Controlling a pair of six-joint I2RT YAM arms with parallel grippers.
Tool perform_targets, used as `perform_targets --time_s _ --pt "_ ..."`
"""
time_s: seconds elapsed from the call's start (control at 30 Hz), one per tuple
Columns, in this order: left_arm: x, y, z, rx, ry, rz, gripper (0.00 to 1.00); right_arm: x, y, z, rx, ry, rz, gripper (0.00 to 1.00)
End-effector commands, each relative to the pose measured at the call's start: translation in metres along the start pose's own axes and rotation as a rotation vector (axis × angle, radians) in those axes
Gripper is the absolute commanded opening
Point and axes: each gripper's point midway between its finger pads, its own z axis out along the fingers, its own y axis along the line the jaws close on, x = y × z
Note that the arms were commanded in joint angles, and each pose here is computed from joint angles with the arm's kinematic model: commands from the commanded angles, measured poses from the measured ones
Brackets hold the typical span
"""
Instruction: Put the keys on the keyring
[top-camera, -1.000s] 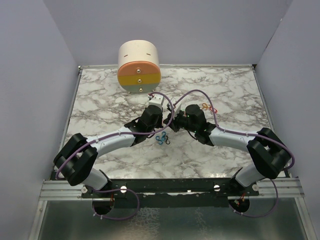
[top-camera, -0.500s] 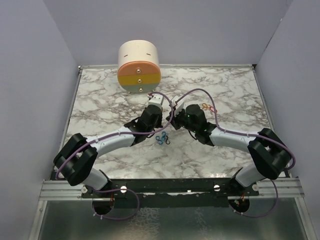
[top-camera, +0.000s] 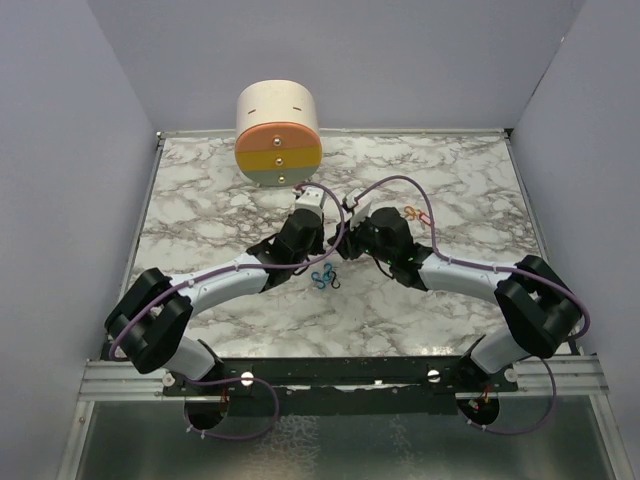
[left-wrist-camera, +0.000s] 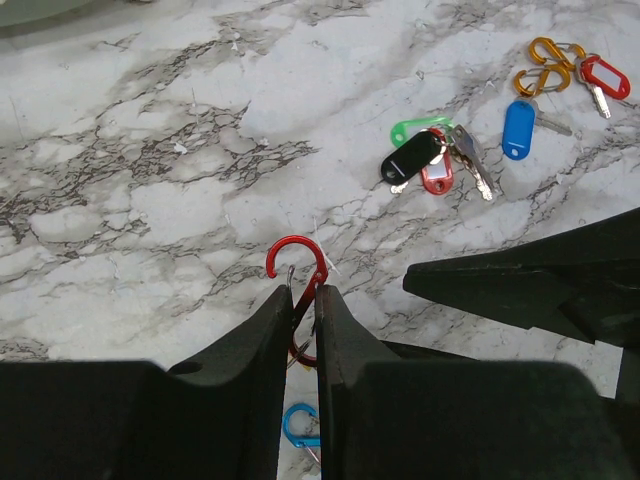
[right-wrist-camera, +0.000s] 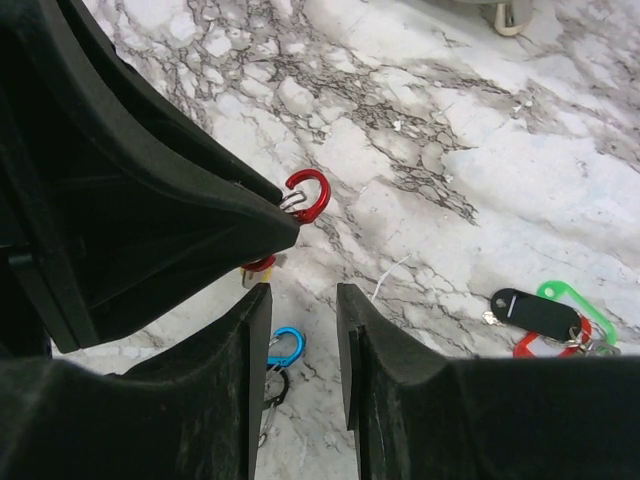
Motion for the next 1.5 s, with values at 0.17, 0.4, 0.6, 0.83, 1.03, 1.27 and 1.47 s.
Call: perform_targets --time_s 0.17,0.4,0.6,0.83,1.03,1.27,1.47 --pt "-0.04 -0.003 -0.005 0.007 -0.095 -0.083 0.21 -0.012 0.019 -0.001 -0.116 -0.042 0.113 0.37" --pt "-0.048 -0.007 -0.006 0.029 -0.101 -0.104 0.21 0.004 0.023 -0.001 -0.169 -0.112 -0.01 0.4" --pt "-0.055 -0.012 -0.007 0.043 -0.105 -0.12 0.19 0.005 0.016 -0.005 -0.138 -0.213 -0.053 0.41" --pt "-0.053 -0.014 -0.005 0.05 -0.095 -0.134 0.18 -0.001 0.01 -0.006 -0.093 -0.336 -0.098 0.43" --pt "-0.051 -0.016 -0.002 0.051 -0.087 -0.146 0.18 0.0 0.014 0.0 -0.08 -0.452 -0.12 0.61" --pt "-0.048 -0.016 0.0 0.05 -0.083 -0.159 0.17 -0.008 0.022 0.007 -0.056 -0.553 -0.14 0.62" --pt "-0.049 -0.017 0.0 0.055 -0.083 -0.165 0.17 -0.014 0.024 0.016 -0.033 -0.602 -0.13 0.61"
